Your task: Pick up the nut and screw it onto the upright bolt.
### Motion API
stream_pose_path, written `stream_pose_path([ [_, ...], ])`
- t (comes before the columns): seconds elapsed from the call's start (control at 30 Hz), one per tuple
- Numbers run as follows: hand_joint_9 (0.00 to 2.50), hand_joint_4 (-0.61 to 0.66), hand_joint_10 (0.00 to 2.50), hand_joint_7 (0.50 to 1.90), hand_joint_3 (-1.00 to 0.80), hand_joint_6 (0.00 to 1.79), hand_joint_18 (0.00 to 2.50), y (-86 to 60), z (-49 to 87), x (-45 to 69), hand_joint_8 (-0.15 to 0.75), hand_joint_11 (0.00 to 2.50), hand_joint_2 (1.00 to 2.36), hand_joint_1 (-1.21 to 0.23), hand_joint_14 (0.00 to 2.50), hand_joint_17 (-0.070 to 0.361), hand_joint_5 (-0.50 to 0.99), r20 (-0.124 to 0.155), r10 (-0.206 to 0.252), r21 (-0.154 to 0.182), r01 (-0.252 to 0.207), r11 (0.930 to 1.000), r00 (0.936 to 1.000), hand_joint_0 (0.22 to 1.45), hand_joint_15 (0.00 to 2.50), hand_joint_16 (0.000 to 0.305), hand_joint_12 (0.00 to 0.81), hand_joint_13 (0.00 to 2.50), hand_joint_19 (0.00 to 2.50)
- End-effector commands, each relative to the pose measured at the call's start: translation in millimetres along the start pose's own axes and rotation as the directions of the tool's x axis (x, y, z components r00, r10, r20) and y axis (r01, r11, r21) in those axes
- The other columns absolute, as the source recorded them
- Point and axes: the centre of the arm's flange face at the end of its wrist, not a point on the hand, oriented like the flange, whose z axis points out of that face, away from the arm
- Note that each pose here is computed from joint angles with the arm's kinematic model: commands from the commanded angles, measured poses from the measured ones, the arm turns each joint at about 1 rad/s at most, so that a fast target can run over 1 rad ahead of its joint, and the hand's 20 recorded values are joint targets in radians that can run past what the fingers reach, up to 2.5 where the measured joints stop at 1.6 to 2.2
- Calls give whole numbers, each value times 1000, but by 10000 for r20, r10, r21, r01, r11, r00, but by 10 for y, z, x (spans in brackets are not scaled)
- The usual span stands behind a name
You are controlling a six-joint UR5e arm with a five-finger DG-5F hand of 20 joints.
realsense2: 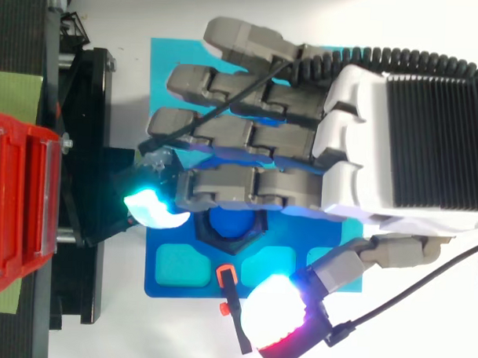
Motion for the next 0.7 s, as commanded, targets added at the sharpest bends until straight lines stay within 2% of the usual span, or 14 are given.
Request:
stream_pose_path([
  [0.0,222,38,0,500,-500,500,0,12,-18,61,177,0,1000,-370,0,167,-242,-47,2,2,-2,10000,10000,441,0,74,377,116,0],
  [0.3,254,70,0,500,-500,500,0,-13,-22,53,195,0,1000,-371,0,162,-226,-51,-18,-13,18,10000,10000,443,0,72,375,132,0],
  [0.33,262,72,0,500,-500,500,0,-19,-18,72,197,0,1000,-372,0,161,-225,-66,-19,-9,19,10000,10000,443,0,72,376,136,0],
  [0.37,271,74,0,500,-500,500,0,-73,-7,205,198,0,1000,-370,0,161,-224,-246,-19,80,21,10000,9997,444,0,72,375,137,0],
  [0.4,278,78,0,500,-500,500,0,-67,-4,230,203,0,1000,-371,0,160,-223,-285,-4,60,6,10000,9996,444,0,71,375,151,0],
  [0.43,290,86,0,500,-500,500,0,-78,-5,226,204,0,1000,-369,0,160,-219,-280,10,75,-8,10000,9996,445,0,71,375,164,0],
  [0.47,295,89,0,500,-500,500,0,-128,10,328,205,0,1000,-370,0,158,-218,-353,34,99,-31,9999,9994,445,0,70,376,167,0],
  [0.5,297,91,0,500,-500,500,0,-138,36,370,205,0,1000,-370,0,158,-217,-269,116,59,-115,9999,9996,445,0,70,376,170,0],
  [0.63,323,122,0,504,-500,500,0,-118,63,350,218,0,1000,-369,0,157,-207,-27,241,-37,-242,9997,9997,447,0,70,383,198,0],
  [0.67,327,125,0,510,-500,500,0,-118,61,349,221,0,1000,-369,0,157,-206,-71,238,-22,-238,9997,9997,447,0,70,384,201,0],
])
